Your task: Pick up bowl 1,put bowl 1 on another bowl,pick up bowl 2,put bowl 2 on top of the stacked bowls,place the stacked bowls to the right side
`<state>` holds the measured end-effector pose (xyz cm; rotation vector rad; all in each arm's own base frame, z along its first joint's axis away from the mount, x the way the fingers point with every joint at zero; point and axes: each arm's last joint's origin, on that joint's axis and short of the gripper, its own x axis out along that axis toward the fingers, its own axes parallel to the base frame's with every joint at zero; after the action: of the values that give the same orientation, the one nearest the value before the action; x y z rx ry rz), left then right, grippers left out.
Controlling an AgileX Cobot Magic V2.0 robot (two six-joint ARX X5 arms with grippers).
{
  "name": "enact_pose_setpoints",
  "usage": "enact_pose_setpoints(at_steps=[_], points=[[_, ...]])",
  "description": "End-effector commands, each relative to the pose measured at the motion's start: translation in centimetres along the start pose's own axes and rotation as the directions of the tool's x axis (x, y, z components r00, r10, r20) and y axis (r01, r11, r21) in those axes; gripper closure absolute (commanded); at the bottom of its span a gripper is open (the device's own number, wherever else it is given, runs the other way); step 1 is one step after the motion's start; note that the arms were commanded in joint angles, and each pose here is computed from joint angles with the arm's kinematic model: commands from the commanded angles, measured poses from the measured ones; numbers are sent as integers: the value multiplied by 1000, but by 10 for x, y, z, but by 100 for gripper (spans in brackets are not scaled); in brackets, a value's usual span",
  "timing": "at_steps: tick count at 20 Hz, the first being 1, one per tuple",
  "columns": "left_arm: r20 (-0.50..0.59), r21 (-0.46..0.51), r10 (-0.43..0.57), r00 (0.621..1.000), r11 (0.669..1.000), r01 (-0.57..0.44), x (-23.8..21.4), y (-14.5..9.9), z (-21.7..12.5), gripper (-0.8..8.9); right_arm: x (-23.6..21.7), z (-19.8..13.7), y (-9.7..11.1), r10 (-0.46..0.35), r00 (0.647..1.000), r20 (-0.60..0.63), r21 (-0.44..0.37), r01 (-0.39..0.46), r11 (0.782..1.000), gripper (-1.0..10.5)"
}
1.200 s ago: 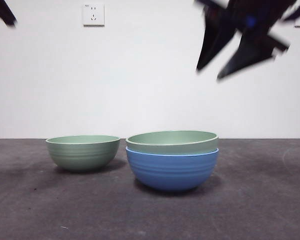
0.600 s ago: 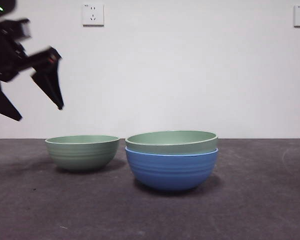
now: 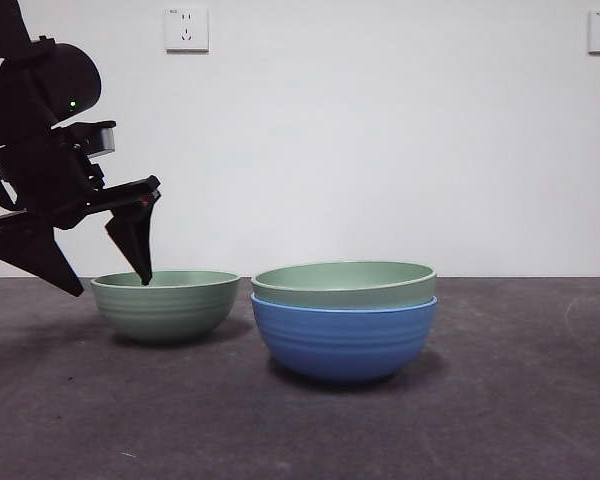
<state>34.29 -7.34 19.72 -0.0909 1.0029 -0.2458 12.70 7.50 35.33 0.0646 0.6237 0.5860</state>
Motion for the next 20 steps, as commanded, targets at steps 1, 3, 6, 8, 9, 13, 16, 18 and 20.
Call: enact_pose_setpoints(at_steps=[1,3,6,8,9,13,16,18,20], points=[[-11,-4,2,1000,1000,-2,3,0,-2,700,0,0,0,-3,1000,5,9,3,1000,725],[-16,-5,2,1000,1000,-2,3,0,-2,705,0,0,0,-3,1000,5,8,3,1000,725],[-19,-6,3,1000,1000,-3,3,0,-2,825,0,0,0,-3,1000,5,7,3,1000,725],[-18,-6,3,1000,1000,-3,3,0,-2,822,0,0,0,-3,1000,5,7,3,1000,725],[-13,-5,2,1000,1000,-2,3,0,-2,822,0,0,0,-3,1000,5,8,3,1000,725],[25,1,-3,1000,1000,3,-3,-2,4,822,0,0,0,-2,1000,5,8,2,1000,725],[50,15,-52,997,999,51,-22,-8,16,822,0,-2,0,-8,1000,-12,10,8,1000,725],[70,36,-101,992,994,99,-42,-18,26,822,0,-2,-1,-9,1000,-17,9,9,1000,725],[81,79,-158,984,985,151,-64,-33,34,822,0,-2,-1,-9,1000,-16,9,9,1000,725]])
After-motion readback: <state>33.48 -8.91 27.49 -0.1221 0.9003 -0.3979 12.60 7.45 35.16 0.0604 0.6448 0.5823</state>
